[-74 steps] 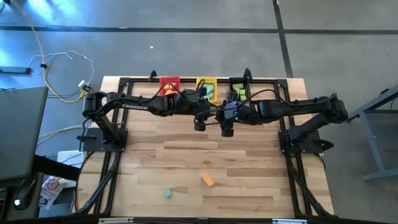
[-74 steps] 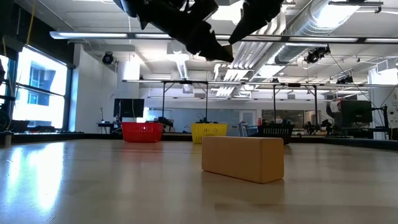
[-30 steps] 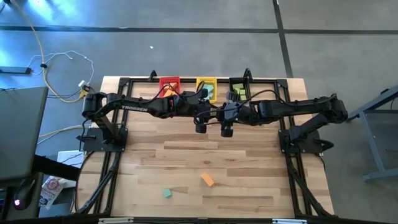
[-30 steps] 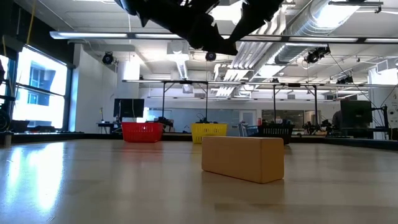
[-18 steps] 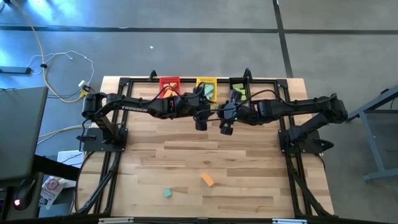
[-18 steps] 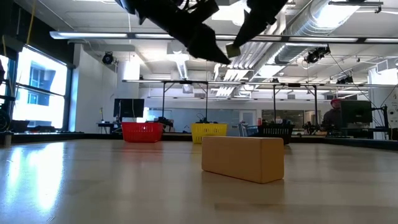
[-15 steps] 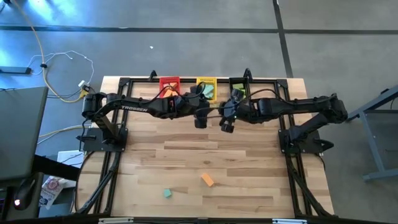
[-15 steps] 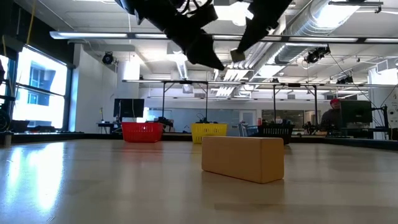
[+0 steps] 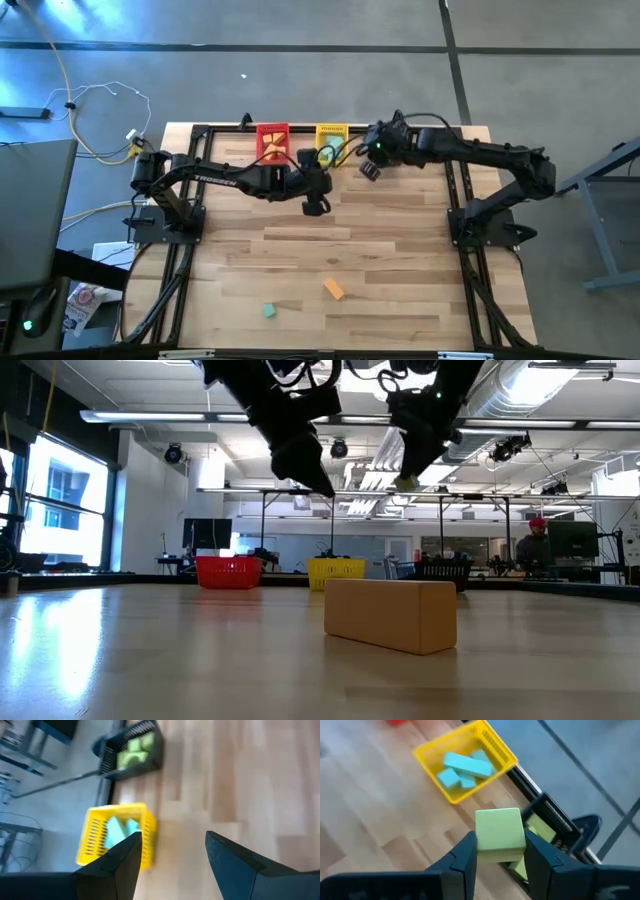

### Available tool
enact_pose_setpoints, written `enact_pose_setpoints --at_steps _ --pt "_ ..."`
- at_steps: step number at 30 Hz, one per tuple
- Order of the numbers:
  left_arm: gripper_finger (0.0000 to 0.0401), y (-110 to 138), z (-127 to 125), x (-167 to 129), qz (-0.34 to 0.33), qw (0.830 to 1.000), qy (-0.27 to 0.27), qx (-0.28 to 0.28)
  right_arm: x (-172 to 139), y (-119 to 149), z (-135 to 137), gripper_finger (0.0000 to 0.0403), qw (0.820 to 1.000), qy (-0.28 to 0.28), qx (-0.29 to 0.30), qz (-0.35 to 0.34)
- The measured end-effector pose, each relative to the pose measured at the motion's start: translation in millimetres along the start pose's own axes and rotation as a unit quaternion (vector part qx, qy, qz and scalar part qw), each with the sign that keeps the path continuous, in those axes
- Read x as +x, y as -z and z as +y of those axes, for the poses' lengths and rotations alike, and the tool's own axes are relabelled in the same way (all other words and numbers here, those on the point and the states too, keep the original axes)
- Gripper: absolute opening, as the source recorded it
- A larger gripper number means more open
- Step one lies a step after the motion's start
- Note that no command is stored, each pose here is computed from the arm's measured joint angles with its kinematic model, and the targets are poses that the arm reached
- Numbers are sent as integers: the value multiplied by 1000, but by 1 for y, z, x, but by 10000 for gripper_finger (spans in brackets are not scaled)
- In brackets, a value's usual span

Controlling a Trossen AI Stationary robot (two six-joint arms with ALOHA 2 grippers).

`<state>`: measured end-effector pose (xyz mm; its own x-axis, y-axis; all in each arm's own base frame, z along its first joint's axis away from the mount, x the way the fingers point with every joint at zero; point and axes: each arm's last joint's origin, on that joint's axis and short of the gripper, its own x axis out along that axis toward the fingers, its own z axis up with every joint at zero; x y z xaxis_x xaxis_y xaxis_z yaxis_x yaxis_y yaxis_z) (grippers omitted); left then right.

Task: Sort & place blocks by color
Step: Put the green block into the black bin

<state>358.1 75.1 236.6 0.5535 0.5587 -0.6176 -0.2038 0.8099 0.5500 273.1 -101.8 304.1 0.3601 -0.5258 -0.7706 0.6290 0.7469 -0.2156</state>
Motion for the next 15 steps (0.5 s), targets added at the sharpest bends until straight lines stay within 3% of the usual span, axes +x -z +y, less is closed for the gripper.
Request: enact_pose_setpoints --at_steps 7,15 --pt "202 0 -35 -18 25 999 47 12 43 -2 -36 101 997 17 48 65" --pt "201 7 -70 -41 76 993 85 2 98 7 -59 101 987 45 52 146"
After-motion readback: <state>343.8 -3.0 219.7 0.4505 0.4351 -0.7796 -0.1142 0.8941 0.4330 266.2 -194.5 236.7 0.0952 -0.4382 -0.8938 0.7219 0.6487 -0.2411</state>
